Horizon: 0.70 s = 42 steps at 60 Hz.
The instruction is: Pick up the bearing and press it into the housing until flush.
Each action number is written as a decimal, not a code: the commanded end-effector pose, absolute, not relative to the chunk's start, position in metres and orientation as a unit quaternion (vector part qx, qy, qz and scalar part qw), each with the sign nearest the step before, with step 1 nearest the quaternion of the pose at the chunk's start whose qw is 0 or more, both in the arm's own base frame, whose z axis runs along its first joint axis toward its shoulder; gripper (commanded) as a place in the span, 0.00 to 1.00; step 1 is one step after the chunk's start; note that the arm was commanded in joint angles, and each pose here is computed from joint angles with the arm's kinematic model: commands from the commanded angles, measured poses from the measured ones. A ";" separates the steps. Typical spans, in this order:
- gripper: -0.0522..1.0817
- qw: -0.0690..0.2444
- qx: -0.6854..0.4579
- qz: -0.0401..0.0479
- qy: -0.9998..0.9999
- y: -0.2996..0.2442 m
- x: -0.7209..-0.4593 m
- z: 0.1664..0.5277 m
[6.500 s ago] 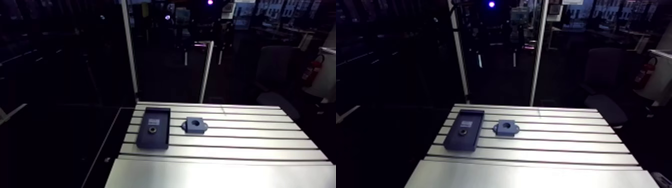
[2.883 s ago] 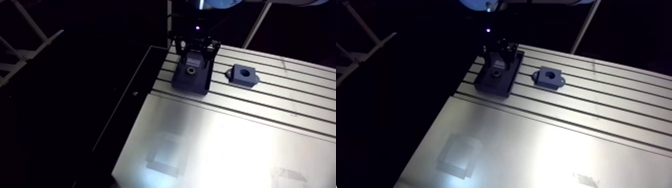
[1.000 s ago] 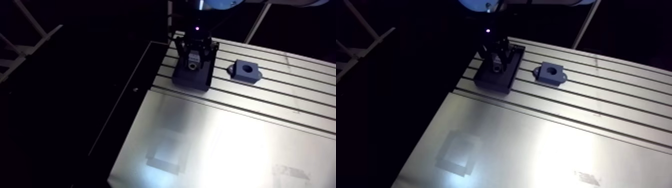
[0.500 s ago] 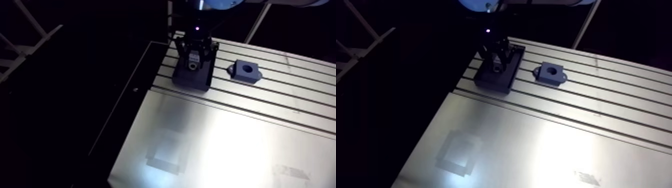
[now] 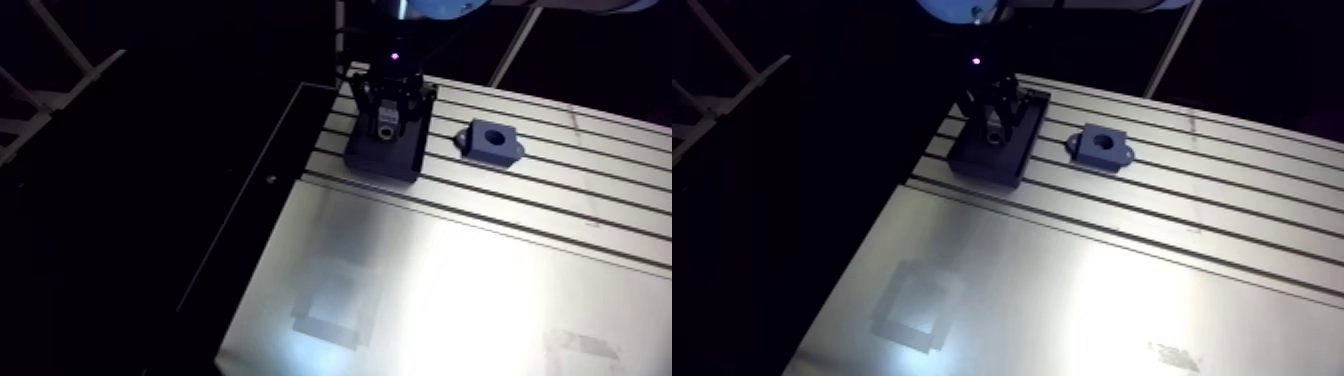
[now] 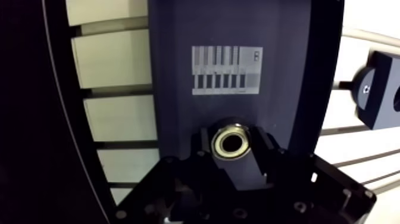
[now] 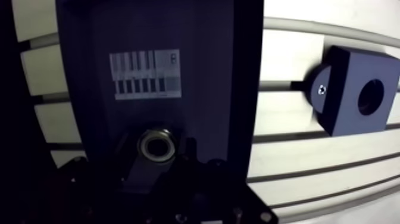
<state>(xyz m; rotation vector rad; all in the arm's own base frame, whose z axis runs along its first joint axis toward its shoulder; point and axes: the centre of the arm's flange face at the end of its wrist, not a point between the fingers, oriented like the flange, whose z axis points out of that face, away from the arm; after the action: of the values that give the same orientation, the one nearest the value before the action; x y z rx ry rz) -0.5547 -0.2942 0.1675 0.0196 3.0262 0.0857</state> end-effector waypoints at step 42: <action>0.51 0.055 0.005 0.028 0.998 -0.294 -0.555 0.168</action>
<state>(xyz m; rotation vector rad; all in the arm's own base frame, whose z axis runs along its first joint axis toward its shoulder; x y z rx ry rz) -0.5550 -0.2944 0.1678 0.0144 3.0295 0.0838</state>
